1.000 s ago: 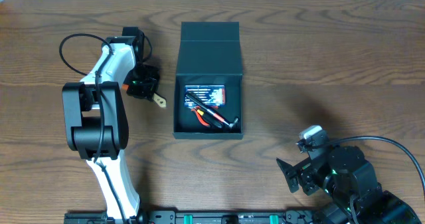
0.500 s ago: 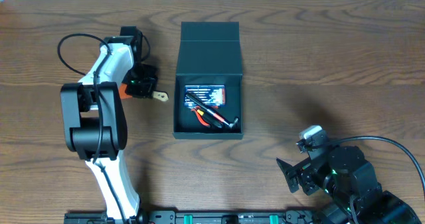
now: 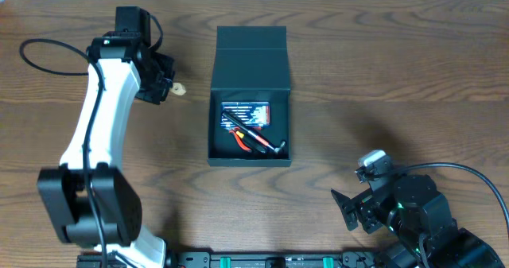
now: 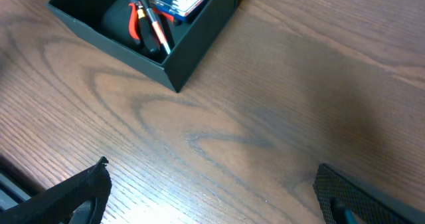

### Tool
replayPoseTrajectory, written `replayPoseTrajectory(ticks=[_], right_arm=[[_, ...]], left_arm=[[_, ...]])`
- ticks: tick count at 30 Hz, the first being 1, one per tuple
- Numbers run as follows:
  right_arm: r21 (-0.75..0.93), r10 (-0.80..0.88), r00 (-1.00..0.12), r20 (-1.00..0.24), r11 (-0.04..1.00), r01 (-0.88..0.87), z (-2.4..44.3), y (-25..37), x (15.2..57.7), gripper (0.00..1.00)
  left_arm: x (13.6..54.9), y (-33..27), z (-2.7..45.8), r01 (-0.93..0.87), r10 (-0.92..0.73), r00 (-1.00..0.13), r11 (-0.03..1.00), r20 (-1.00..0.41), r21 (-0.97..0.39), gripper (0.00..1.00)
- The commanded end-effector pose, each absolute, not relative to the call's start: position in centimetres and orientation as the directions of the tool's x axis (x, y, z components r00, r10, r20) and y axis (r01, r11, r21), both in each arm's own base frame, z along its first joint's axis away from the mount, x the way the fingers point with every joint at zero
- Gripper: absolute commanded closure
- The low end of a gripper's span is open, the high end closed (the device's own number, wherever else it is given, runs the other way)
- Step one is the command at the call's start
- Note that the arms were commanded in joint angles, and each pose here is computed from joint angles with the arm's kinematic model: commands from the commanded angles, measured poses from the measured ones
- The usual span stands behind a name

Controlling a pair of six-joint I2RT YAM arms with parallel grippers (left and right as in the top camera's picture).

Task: Pack container
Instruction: 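Grasp the cream scraper handle with the left gripper, then lower the scraper into the black box and release it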

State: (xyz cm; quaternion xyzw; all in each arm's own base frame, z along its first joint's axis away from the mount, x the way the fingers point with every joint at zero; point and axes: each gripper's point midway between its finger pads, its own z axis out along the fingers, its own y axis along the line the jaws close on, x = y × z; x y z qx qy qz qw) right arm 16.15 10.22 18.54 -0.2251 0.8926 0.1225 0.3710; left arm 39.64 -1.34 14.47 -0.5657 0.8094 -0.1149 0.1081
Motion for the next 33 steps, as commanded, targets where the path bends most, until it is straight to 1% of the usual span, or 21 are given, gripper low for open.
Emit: replayPoseTrajectory(ticks=[1, 4, 8, 14, 18, 22, 27, 33], right_arm=[[0.057, -0.294, -0.629, -0.72, 0.878, -0.475, 18.6, 10.0, 16.3, 0.01], [0.057, -0.294, -0.628, -0.72, 0.878, -0.476, 18.6, 10.0, 16.3, 0.01], [0.057, -0.294, -0.628, -0.72, 0.878, -0.476, 18.6, 10.0, 16.3, 0.01], [0.057, -0.294, -0.629, -0.72, 0.878, -0.476, 18.6, 10.0, 16.2, 0.01], [0.057, -0.294, -0.628, -0.72, 0.878, -0.476, 18.6, 10.0, 16.3, 0.01], [0.057, -0.294, -0.628, -0.72, 0.878, -0.476, 18.6, 10.0, 16.2, 0.01], [0.057, -0.294, -0.628, -0.72, 0.878, -0.476, 18.6, 10.0, 16.2, 0.01], [0.057, -0.294, -0.629, -0.72, 0.878, -0.475, 18.6, 10.0, 16.3, 0.01]], left_arm=[[39.3, -3.9, 17.5, -0.834, -0.908, -0.408, 0.413, -0.094, -0.367, 0.85], [38.8, -6.5, 18.5, -0.794, -0.879, -0.465, 0.466, -0.104, -0.391, 0.85], [37.4, -12.1, 18.7, -0.745, -0.831, -0.55, 0.534, -0.085, -0.401, 0.86], [34.3, -19.4, 18.2, -0.71, -0.784, -0.619, 0.585, -0.049, -0.392, 0.86], [32.3, -22.7, 17.8, -0.693, -0.764, -0.643, 0.61, -0.052, -0.384, 0.86], [31.3, -24.0, 17.4, -0.693, -0.763, -0.642, 0.619, -0.075, -0.369, 0.86], [30.7, -23.4, 16.6, -0.733, -0.789, -0.611, 0.597, -0.072, -0.325, 0.86], [29.9, -21.7, 14.4, -0.823, -0.852, -0.514, 0.522, -0.096, -0.225, 0.86]])
